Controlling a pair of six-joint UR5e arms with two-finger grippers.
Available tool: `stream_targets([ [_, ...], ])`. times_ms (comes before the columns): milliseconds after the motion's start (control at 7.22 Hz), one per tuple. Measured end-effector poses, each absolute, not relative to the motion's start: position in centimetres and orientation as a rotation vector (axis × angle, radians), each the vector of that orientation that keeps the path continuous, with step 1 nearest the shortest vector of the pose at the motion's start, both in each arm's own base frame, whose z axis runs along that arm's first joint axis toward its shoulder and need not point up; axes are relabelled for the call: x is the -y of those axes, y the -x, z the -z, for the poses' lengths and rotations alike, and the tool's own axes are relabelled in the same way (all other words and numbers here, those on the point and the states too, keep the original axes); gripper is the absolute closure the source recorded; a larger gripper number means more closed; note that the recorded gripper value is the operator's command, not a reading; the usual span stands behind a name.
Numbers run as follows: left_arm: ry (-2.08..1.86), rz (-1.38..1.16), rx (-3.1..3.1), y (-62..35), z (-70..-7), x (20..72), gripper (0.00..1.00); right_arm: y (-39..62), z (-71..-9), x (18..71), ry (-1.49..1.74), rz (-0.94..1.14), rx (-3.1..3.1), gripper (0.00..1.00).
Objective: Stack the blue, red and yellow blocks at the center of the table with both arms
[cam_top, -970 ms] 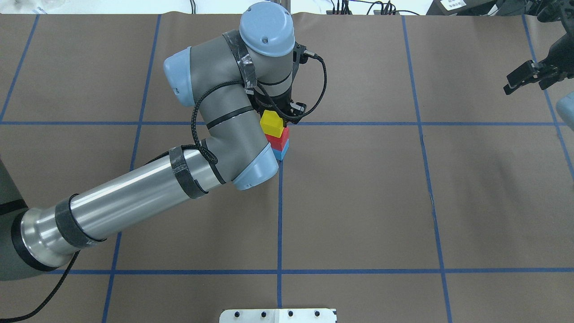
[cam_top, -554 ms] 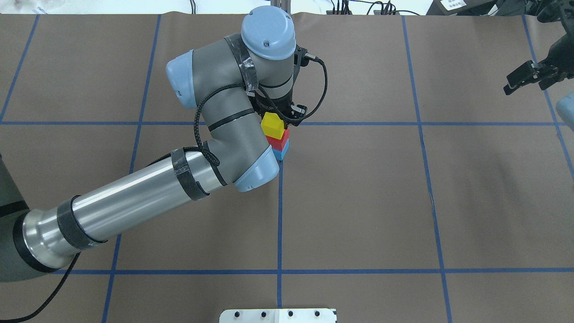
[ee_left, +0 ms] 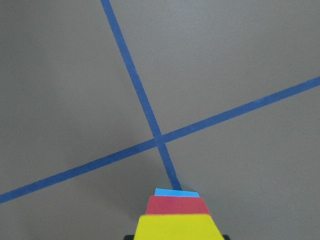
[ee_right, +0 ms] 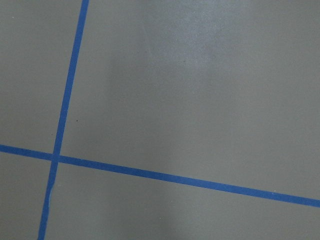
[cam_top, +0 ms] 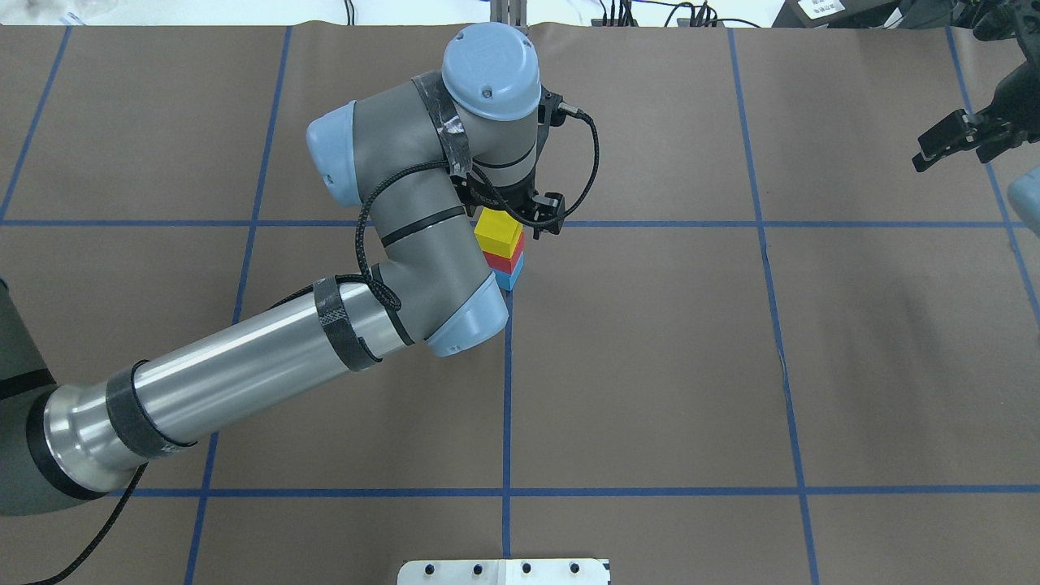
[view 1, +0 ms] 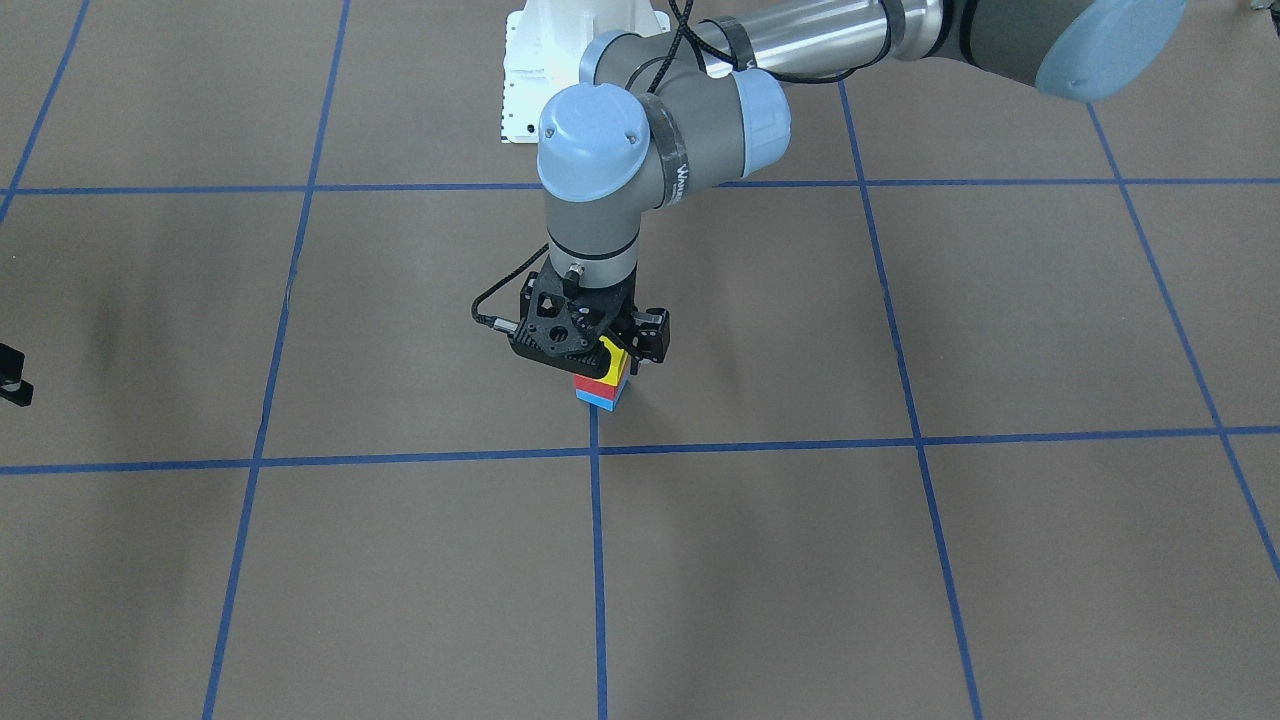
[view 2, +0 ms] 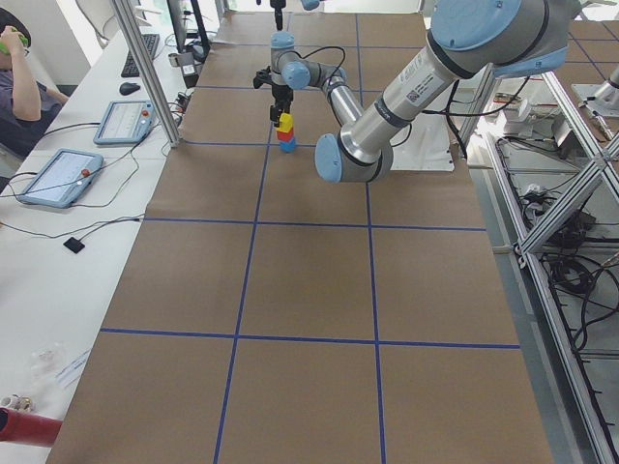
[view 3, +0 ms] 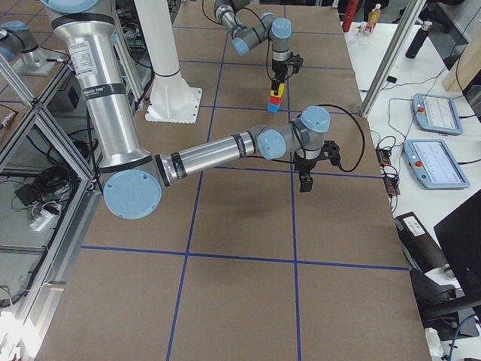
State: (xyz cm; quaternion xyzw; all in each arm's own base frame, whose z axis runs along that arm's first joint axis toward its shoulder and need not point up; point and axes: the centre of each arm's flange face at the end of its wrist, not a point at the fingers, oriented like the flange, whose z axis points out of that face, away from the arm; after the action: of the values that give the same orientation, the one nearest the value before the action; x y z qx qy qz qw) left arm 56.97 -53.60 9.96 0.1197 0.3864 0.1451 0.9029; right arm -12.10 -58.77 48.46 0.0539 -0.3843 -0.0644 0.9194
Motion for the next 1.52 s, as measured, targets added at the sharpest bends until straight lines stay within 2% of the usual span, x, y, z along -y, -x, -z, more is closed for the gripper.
stream_targets([
  [277, -0.278, -0.278, -0.801, -51.2, -8.3, 55.2, 0.00, 11.9, -48.3, 58.9, -0.112, 0.131, 0.790, 0.01],
  [416, -0.273, -0.301, -0.785, -45.0, -9.8, 56.1, 0.00, 11.7, -48.4, 58.9, -0.115, 0.127, 0.787, 0.01],
  [554, -0.258, -0.320, -0.770, -38.1, -15.0, 55.9, 0.00, 11.3, -48.5, 58.9, -0.118, 0.120, 0.783, 0.00],
  [831, -0.263, -0.298, -0.726, -21.6, -34.5, 51.9, 0.00, 10.8, -49.4, 58.7, -0.113, 0.101, 0.766, 0.00],
  [1108, -0.250, -0.267, -0.672, -6.4, -50.7, 49.6, 0.00, 8.2, -50.6, 58.7, -0.133, 0.072, 0.720, 0.00],
  [1386, -0.218, -0.301, -0.678, 3.7, -62.2, 49.4, 0.00, 3.4, -53.2, 57.3, -0.155, 0.090, 0.703, 0.00],
  [1524, -0.202, -0.301, -0.678, 5.5, -64.8, 49.2, 0.00, 1.0, -54.6, 56.4, -0.158, 0.095, 0.703, 0.00],
])
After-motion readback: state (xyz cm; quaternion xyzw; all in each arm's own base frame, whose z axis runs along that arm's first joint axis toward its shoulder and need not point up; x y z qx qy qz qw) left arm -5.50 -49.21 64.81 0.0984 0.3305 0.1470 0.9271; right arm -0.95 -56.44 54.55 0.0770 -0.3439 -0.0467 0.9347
